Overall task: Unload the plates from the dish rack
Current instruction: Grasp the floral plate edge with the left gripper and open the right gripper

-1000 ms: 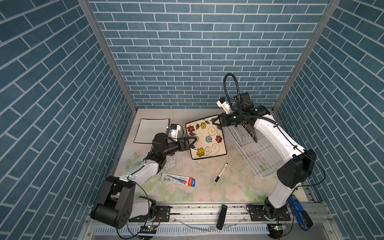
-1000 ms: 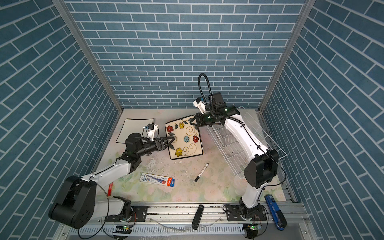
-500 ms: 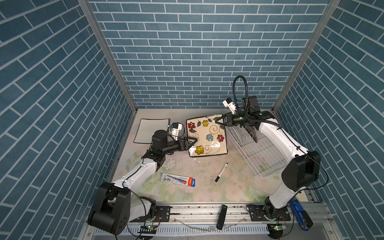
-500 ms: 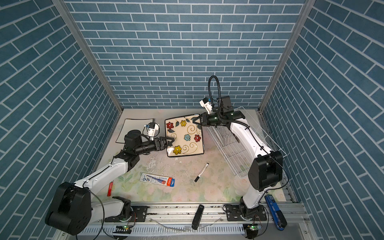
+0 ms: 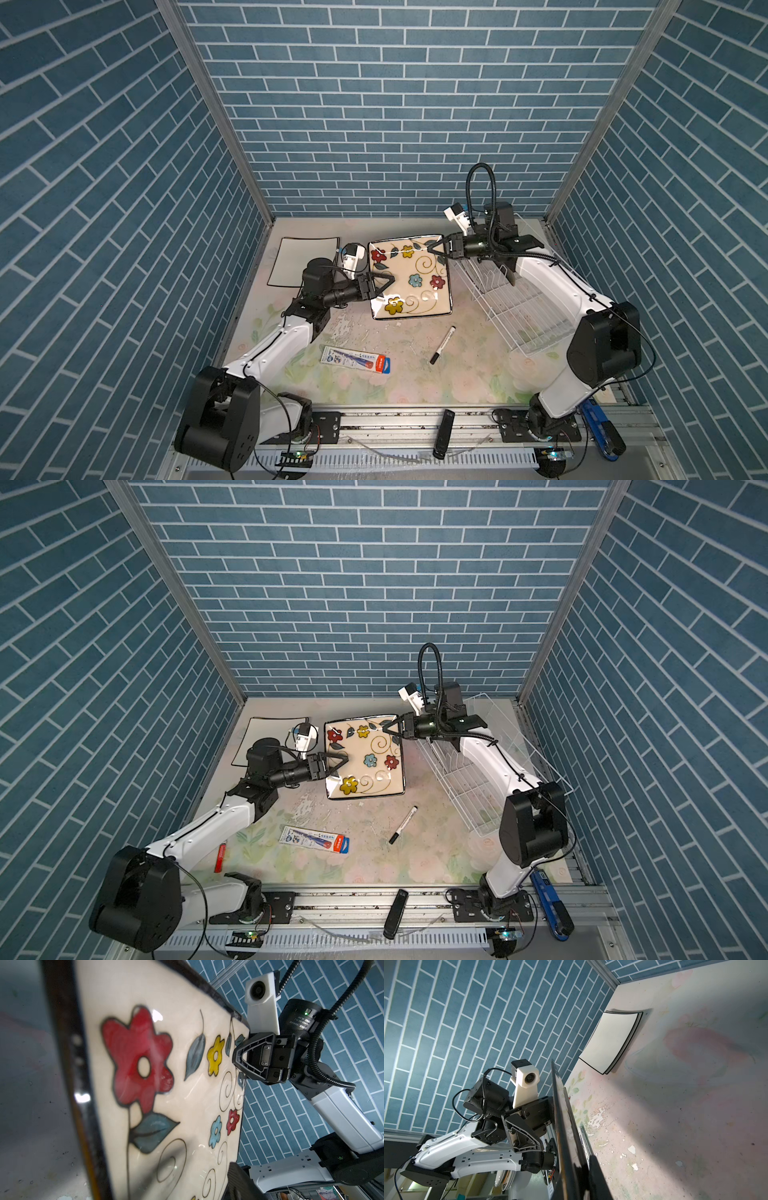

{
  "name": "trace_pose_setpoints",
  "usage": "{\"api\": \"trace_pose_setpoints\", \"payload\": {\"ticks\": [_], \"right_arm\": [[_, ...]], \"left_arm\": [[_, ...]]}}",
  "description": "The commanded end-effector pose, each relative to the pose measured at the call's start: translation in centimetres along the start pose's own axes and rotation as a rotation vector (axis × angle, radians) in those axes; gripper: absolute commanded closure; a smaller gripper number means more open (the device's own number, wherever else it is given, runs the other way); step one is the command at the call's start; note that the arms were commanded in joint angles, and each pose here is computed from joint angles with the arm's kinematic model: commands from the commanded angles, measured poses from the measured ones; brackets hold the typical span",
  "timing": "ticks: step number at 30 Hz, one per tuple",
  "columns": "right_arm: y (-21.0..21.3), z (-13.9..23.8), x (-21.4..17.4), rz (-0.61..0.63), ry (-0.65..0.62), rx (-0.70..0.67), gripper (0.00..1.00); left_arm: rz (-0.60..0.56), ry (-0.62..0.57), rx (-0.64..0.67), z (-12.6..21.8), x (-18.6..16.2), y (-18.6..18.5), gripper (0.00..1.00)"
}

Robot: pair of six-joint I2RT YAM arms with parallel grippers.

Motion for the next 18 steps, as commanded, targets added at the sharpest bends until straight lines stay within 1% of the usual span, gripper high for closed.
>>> {"api": "trace_pose_setpoints", "payload": {"ticks": [1, 7, 9, 14, 18], "right_arm": [[5.5, 2.4, 2.7, 0.090, -0.107, 0.141, 1.00], [5.4, 2.6, 2.7, 0.082, -0.119, 0.153, 1.00], [5.3, 2.6, 2.6, 0.079, -0.122, 0.148, 1.00], [5.2, 2.9, 2.5, 0.075, -0.123, 0.153, 1.00], [5.1, 3.0, 2.4, 0.072, -0.117, 0.163, 1.00]], "left_arm": [[-0.067, -0.046, -0.070, 0.4, 1.5, -2.5, 0.40], [-0.057, -0.071, -0.116, 0.4, 1.9, -3.0, 0.49], [-0.056, -0.072, -0.120, 0.3, 2.0, -3.1, 0.55], [-0.060, -0.074, -0.143, 0.3, 2.2, -3.5, 0.74], [-0.059, -0.074, -0.151, 0.3, 2.3, -3.6, 0.85]]}}
Point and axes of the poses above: each gripper's point midway between its finger pads, its own z axis back along the fingers, its own y axis along the line the jaws close on, x = y × z, the point moved 3 cm from there along z, back along the fingers, and after that the axes turned 6 degrees about z, right-handed, at the moved point
